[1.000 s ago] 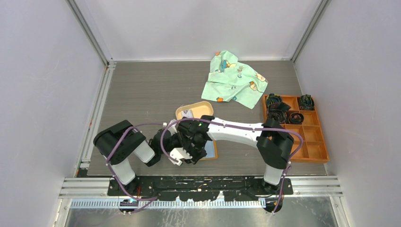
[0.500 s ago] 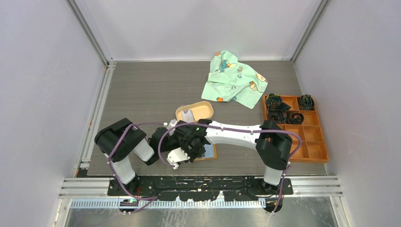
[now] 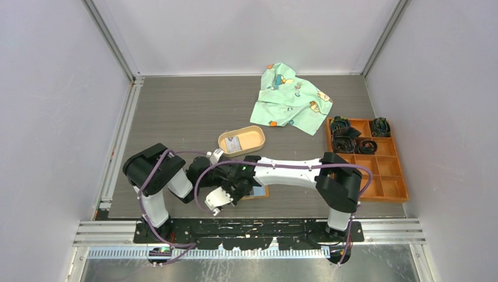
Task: Put the credit cards into the card holder
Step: Insert the credit card into the card holder.
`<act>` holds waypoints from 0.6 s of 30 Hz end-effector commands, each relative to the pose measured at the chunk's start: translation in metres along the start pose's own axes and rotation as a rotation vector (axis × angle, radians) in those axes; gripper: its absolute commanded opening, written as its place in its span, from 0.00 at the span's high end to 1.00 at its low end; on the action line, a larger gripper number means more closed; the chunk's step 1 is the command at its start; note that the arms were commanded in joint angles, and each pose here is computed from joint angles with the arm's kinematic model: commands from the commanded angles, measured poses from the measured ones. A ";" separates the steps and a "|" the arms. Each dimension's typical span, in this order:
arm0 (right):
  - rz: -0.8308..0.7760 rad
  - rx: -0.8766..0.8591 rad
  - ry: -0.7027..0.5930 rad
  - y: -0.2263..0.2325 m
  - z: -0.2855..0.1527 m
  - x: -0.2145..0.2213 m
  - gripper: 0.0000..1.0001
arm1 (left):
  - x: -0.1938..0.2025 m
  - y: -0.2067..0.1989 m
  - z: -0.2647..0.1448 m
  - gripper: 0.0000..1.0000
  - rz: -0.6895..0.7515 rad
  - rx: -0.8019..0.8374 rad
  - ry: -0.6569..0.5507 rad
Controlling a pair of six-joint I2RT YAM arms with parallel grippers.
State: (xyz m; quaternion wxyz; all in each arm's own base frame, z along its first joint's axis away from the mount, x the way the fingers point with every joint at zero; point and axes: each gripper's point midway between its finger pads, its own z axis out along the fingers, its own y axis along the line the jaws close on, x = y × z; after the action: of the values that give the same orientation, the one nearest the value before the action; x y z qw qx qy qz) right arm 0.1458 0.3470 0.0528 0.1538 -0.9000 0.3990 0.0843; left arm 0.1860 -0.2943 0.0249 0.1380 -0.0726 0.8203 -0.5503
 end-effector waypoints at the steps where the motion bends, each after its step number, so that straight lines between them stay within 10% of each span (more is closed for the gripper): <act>1: -0.043 0.075 0.021 -0.014 0.004 -0.002 0.95 | 0.004 -0.001 0.001 0.80 0.044 0.029 0.035; 18: -0.066 0.095 0.025 -0.015 0.020 -0.001 0.95 | 0.007 0.009 0.003 0.79 0.044 0.012 0.048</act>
State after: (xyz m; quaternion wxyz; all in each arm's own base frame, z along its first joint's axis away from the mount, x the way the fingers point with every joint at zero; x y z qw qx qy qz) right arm 0.1488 0.3549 0.0386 0.1740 -0.9044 0.3849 0.0606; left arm 0.1821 -0.2982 0.0243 0.1242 -0.0537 0.8138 -0.5652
